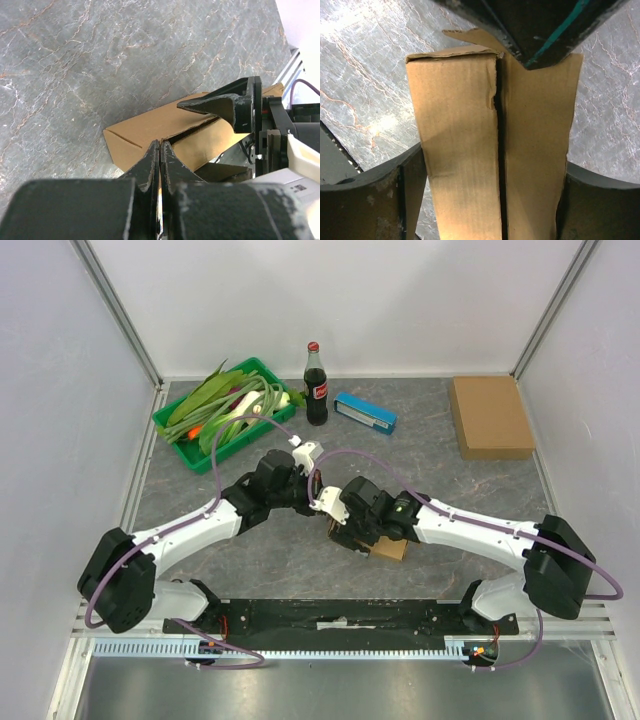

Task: Fold the paper box

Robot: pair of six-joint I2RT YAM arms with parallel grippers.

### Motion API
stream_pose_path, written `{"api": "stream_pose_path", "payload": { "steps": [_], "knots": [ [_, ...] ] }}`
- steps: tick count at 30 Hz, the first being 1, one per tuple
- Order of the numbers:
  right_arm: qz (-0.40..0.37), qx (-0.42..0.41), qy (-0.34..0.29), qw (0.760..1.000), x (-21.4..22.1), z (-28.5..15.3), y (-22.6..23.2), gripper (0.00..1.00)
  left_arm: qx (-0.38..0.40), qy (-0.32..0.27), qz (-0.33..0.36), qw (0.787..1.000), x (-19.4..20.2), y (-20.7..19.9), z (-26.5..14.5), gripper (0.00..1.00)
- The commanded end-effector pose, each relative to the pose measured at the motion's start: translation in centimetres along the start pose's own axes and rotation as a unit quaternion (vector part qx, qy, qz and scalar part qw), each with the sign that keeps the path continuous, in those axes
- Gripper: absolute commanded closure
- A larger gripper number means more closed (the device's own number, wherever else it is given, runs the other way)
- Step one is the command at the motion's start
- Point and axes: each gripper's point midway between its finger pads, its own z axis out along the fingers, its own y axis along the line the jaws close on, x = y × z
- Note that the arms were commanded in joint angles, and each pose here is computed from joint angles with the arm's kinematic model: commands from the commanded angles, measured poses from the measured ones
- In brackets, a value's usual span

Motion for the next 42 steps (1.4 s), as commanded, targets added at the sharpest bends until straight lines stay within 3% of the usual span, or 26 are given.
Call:
{"api": "stream_pose_path", "payload": {
  "steps": [1,12,17,22,38,42],
  "knots": [
    [0.032,0.024,-0.033,0.999,-0.6,0.1,-1.8,0.18,0.006,-0.014,-0.022,1.0,-0.5,-2.1,-0.7,0.98],
    [0.045,0.016,-0.024,0.999,0.8,0.4,-2.8,0.19,0.054,-0.002,-0.048,0.997,-1.4,-4.9,-1.3,0.98],
    [0.046,0.014,-0.026,0.998,0.7,0.2,-2.7,0.19,0.027,-0.006,-0.023,0.999,-1.7,-3.9,-1.3,0.98],
    [0.049,0.004,-0.036,0.998,0.4,-0.2,-2.6,0.19,-0.023,-0.004,0.021,0.999,-0.8,-1.7,-0.9,0.78],
    [0.049,-0.009,-0.048,0.998,0.0,-0.4,-2.3,0.2,-0.091,-0.034,0.101,0.99,-2.0,0.4,0.4,0.62],
    [0.048,-0.017,-0.052,0.997,-0.2,-0.5,-2.0,0.2,-0.062,-0.029,0.141,0.988,-2.1,-0.3,1.2,0.6]
  ]
}}
